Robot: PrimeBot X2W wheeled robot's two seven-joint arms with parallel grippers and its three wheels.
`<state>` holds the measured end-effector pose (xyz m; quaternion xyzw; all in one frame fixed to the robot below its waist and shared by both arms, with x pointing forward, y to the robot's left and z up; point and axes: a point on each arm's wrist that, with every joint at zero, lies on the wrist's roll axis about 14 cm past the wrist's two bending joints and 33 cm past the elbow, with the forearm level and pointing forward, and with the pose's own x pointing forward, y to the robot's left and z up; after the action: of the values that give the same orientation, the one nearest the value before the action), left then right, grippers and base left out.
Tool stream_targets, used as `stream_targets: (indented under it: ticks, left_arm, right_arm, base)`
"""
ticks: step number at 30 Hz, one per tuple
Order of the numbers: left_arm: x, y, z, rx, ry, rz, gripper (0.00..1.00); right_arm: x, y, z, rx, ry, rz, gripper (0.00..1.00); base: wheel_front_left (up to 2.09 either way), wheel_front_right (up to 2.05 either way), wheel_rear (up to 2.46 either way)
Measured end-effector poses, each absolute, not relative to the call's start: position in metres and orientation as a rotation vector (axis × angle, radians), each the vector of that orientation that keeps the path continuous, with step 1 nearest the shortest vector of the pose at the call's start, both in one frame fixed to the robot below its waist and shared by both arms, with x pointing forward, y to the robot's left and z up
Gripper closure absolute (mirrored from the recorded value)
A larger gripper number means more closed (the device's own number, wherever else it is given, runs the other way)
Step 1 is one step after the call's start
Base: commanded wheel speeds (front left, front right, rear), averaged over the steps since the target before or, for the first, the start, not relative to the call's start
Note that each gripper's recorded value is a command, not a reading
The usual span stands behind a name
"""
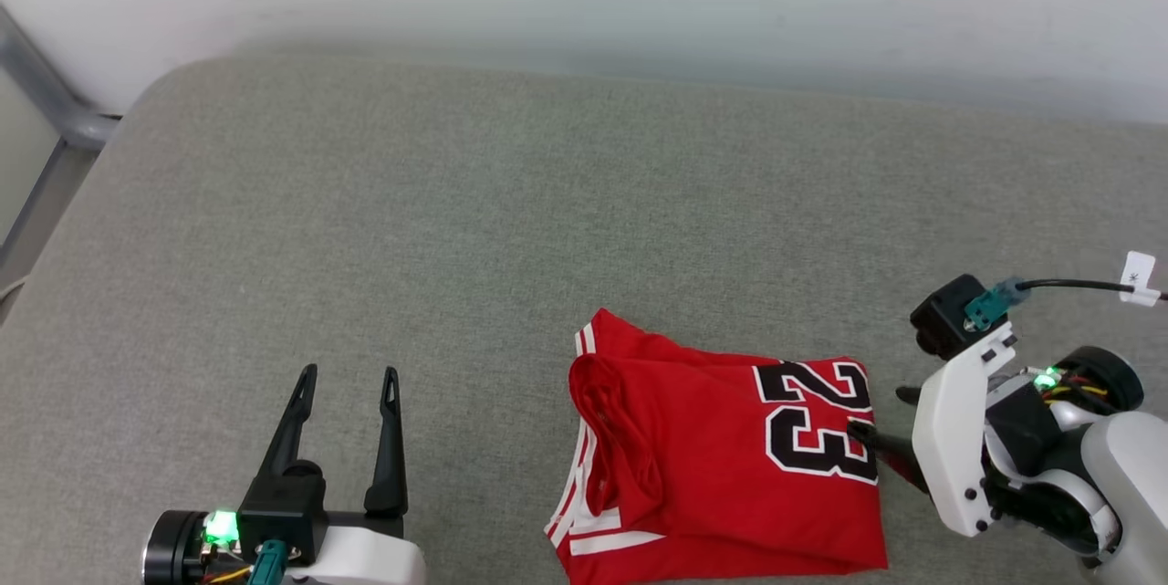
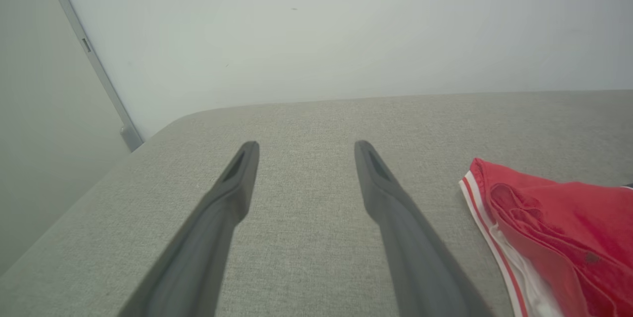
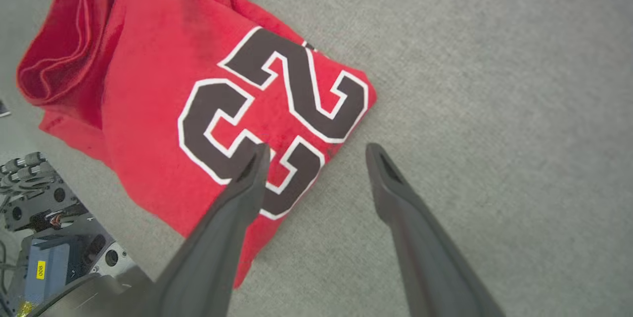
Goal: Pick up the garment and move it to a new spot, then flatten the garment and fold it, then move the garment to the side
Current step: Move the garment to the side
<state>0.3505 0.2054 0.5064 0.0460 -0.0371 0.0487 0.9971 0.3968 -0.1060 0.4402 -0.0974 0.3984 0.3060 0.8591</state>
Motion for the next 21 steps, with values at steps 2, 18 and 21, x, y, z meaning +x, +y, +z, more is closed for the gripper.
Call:
stream_targets:
  ticks: [2,18,21]
  left_arm:
    - [0.351,0.206,0.503,0.091,-0.063,0.102,0.00]
    - [0.363,0.216,0.489,0.105,-0.018,0.134,0.00]
    - [0.363,0.216,0.489,0.104,-0.018,0.134,0.00]
  right_arm:
    - [0.393,-0.104,0.430,-0.205,0.879,0.658,0.00]
    - [0.373,-0.091,0.354,-0.191,1.094,0.715,0.00]
    - [0.374,-0.088,0.355,-0.197,1.072,0.727,0.73]
  base:
    - [0.00,0.00,0.00]
    - [0.00,0.00,0.00]
    - [0.00,0.00,0.00]
